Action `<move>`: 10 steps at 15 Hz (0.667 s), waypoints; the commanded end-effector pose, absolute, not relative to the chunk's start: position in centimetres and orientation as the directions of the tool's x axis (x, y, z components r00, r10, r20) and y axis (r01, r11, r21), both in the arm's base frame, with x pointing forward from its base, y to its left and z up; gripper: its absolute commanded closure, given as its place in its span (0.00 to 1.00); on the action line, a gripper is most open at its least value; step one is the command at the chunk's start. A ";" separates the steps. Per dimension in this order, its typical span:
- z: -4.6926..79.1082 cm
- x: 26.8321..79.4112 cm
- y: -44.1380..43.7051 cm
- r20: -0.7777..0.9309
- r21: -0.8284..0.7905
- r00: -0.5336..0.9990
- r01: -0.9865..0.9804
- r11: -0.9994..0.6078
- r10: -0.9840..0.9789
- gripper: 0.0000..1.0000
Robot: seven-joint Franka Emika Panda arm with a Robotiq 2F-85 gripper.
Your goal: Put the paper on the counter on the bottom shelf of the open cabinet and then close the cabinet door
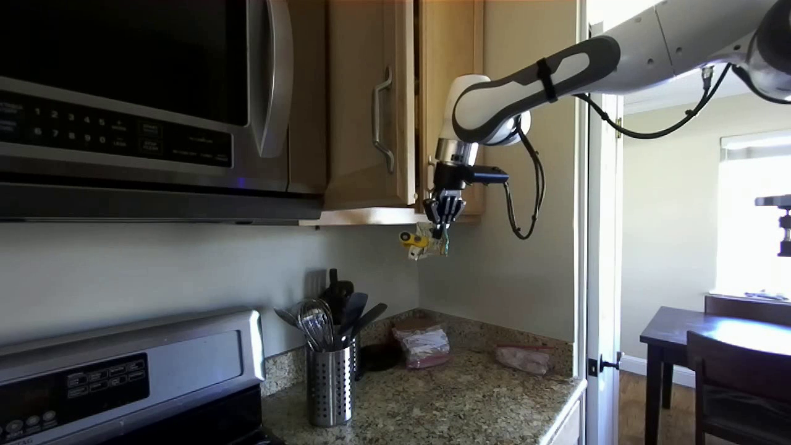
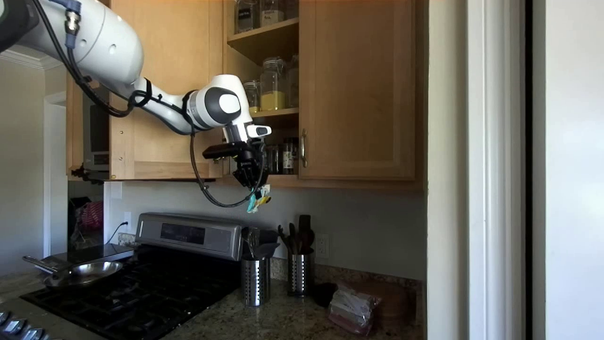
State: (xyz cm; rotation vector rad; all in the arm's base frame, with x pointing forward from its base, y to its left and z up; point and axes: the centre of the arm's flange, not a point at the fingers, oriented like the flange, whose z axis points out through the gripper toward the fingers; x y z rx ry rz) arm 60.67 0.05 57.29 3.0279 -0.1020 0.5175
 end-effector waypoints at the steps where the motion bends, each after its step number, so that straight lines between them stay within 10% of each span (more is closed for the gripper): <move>1: 61.3 60.5 0.0 0.366 0.080 0.927 -0.124 -0.989 -0.087 0.94; 10: 68.1 60.6 0.8 0.468 0.084 0.877 -0.171 -0.982 -0.112 0.94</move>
